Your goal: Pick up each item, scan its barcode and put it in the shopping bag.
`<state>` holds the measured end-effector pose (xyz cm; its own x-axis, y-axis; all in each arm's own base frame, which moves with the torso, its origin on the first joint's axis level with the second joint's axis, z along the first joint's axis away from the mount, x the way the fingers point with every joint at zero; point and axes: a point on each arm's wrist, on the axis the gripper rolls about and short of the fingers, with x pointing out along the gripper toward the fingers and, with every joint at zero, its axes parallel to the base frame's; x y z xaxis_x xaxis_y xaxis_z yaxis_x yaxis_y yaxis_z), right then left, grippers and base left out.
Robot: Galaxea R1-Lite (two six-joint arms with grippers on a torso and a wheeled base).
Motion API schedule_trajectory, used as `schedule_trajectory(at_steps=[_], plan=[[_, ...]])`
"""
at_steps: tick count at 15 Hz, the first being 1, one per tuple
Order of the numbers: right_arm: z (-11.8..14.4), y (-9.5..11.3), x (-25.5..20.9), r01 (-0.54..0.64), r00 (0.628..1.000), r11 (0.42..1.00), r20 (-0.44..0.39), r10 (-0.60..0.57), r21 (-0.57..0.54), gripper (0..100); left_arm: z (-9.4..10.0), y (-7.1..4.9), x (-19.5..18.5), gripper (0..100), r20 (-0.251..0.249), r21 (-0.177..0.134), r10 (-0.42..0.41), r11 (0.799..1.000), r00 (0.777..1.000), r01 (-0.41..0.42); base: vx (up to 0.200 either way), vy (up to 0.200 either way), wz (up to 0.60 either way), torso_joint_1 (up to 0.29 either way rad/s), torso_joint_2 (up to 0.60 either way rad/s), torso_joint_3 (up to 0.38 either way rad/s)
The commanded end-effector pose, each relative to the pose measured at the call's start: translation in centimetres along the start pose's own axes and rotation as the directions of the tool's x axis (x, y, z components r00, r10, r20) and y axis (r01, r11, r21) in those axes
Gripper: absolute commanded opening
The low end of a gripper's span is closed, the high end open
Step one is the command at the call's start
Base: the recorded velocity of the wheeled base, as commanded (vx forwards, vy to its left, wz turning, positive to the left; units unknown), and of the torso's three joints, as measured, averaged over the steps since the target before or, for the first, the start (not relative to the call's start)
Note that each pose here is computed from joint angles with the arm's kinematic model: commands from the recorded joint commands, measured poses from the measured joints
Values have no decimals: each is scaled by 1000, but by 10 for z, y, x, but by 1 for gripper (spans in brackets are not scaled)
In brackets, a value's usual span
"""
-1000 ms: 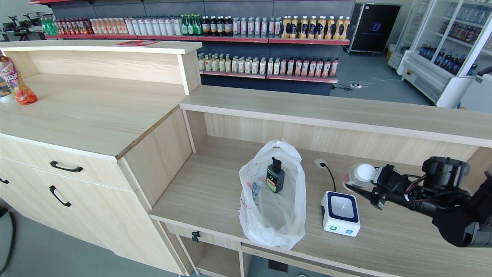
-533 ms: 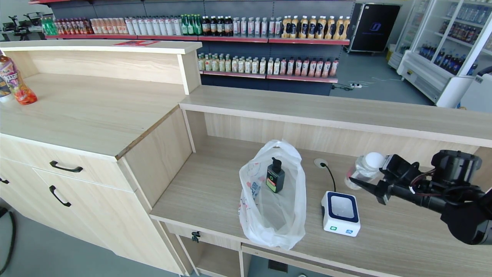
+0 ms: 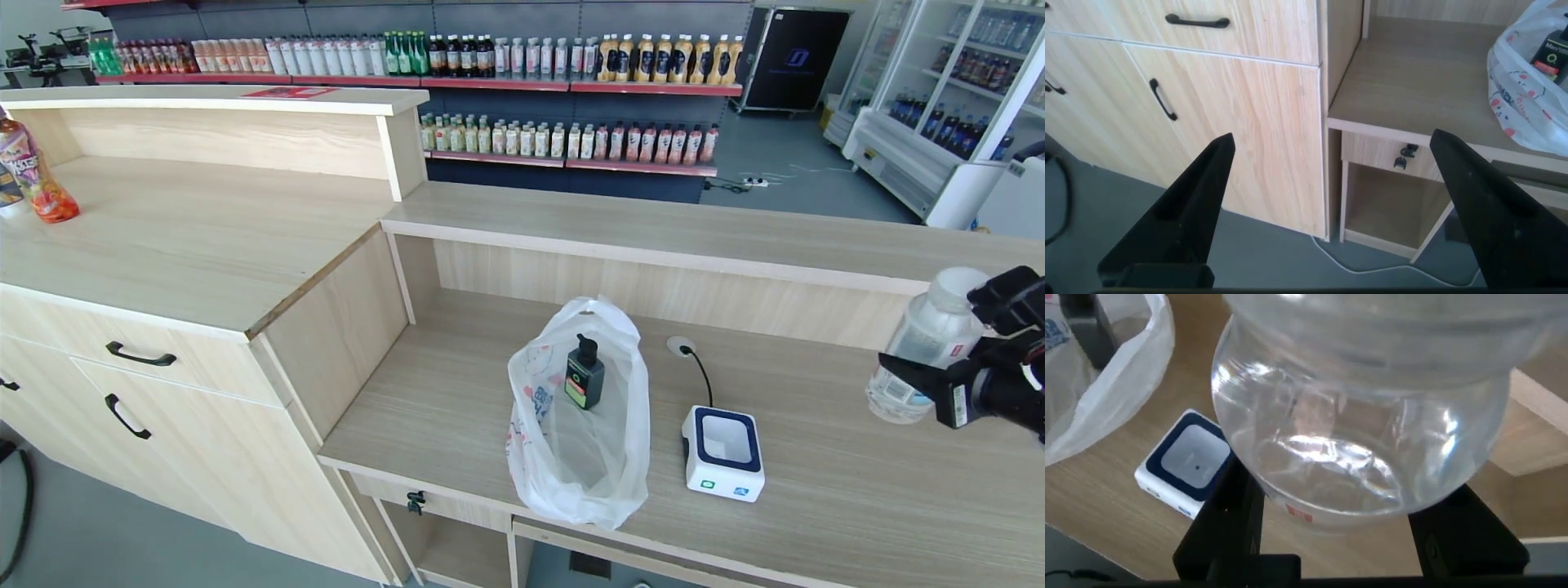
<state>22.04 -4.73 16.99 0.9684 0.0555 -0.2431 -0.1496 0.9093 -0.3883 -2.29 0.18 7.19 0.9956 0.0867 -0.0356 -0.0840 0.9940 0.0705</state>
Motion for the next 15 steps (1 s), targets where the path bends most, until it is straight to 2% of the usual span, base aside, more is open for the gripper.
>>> schedule_trajectory(at_steps=[1, 2, 4, 7, 13, 15], plan=[[9, -9, -27, 96, 995, 995, 37, -96, 7, 0, 0, 0, 0, 100, 0, 0, 1, 1000, 1000, -1, 0, 0, 0, 0, 0, 0], [10, -10, -28, 102, 994, 995, 43, -103, 23, 0, 0, 0, 0, 100, 0, 0, 1, 1000, 1000, -1, 0, 0, 0, 0, 0, 0], [14, -9, -28, 105, 991, 994, 73, -108, 35, 0, 0, 0, 0, 100, 0, 0, 1, 1000, 1000, -1, 0, 0, 600, -2, 0, 7], [31, 9, -30, 44, 988, 998, 143, -50, 49, 0, 0, 0, 0, 100, 0, 0, 1, 1000, 1000, -1, 0, 0, 600, 1, 1, 4], [52, 60, -43, -122, 972, 992, 202, 117, 11, 0, 0, 0, 0, 100, 0, 0, 1, 1000, 1000, -1, 0, 0, 600, 2, 2, 2], [51, 69, -52, -176, 965, 984, 199, 172, 2, 0, 0, 0, 0, 100, 0, 0, 1, 1000, 1000, -1, 0, 0, 0, 0, 0, 0]])
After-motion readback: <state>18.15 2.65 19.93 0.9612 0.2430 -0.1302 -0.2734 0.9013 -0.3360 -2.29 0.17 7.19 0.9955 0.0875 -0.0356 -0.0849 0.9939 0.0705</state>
